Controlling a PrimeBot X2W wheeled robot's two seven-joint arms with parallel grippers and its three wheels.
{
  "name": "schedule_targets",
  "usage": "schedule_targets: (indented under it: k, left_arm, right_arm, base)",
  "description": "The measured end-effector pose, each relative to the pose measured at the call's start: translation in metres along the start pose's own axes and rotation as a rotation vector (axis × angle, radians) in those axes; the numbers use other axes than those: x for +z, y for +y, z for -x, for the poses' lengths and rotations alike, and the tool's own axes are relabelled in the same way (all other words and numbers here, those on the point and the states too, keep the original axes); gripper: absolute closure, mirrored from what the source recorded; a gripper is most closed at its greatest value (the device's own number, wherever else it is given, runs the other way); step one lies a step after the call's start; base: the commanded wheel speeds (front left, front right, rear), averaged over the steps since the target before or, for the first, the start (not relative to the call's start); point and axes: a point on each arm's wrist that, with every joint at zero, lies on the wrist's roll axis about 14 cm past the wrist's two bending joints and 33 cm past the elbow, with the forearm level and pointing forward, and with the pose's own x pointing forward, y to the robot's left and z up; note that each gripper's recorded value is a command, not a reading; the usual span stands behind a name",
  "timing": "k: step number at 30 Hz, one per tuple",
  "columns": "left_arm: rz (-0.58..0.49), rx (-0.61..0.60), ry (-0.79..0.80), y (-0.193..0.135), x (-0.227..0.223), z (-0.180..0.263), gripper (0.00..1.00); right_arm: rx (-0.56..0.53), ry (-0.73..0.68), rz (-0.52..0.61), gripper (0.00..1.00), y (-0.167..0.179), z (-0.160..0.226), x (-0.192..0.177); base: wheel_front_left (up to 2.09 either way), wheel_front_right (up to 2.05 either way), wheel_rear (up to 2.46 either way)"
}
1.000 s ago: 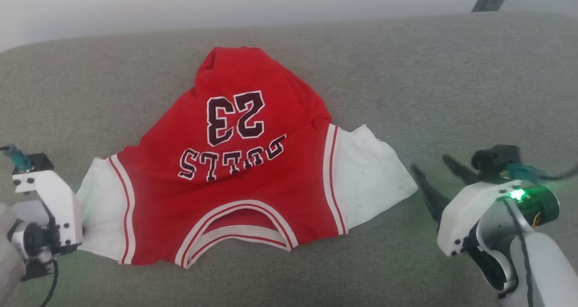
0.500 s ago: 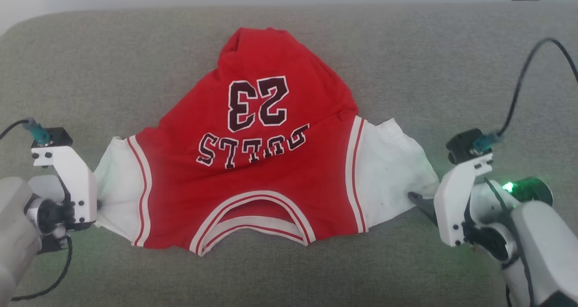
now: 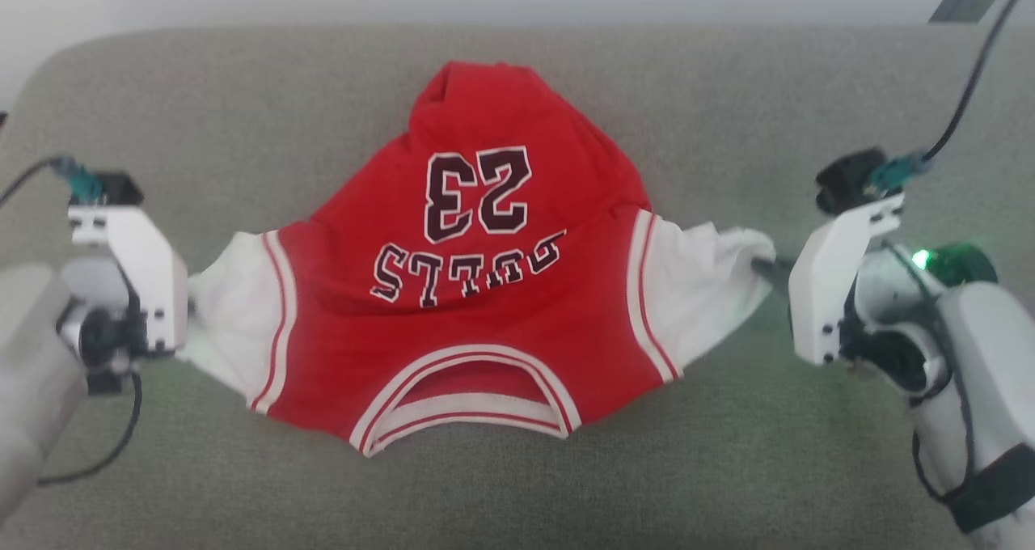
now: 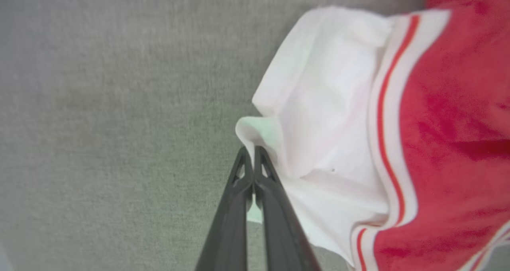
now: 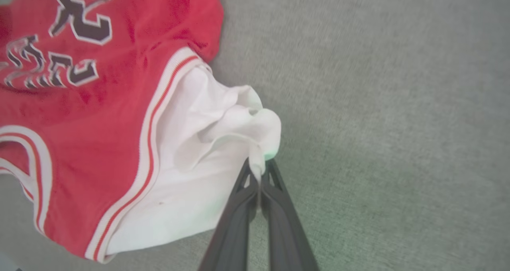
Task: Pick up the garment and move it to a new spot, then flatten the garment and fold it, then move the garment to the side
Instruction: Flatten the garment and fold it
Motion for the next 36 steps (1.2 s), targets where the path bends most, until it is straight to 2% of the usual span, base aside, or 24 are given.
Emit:
schedule_targets:
  k: [8, 13, 20, 28, 36]
  left_arm:
    - [-0.088, -0.015, -0.225, -0.016, 0.074, 0.072, 1.0]
    - [-0.13, -0.021, -0.366, -0.029, 0.109, 0.13, 1.0]
    - [-0.138, -0.005, -0.612, -0.033, 0.16, 0.228, 1.0]
    - [-0.148, -0.031, -0.823, -0.05, 0.2, 0.302, 1.0]
    - [-0.164, -0.048, -0.891, -0.061, 0.219, 0.309, 1.0]
  right_arm:
    - [0.016, -0.25, 0.048, 1.0, 0.015, 0.053, 0.086]
    - [0.016, -0.447, 0.057, 1.0, 0.024, 0.103, 0.142]
    - [-0.001, -0.724, 0.1, 1.0, 0.045, 0.179, 0.21]
    - [0.009, -0.934, 0.125, 1.0, 0.062, 0.236, 0.259]
    - [-0.003, -0.995, 0.135, 1.0, 0.062, 0.242, 0.28]
  base:
    - [0.0, 0.0, 0.0]
    - [0.0, 0.0, 0.0]
    - [0.0, 0.0, 0.0]
    - [0.0, 0.0, 0.0]
    - [0.0, 0.0, 0.0]
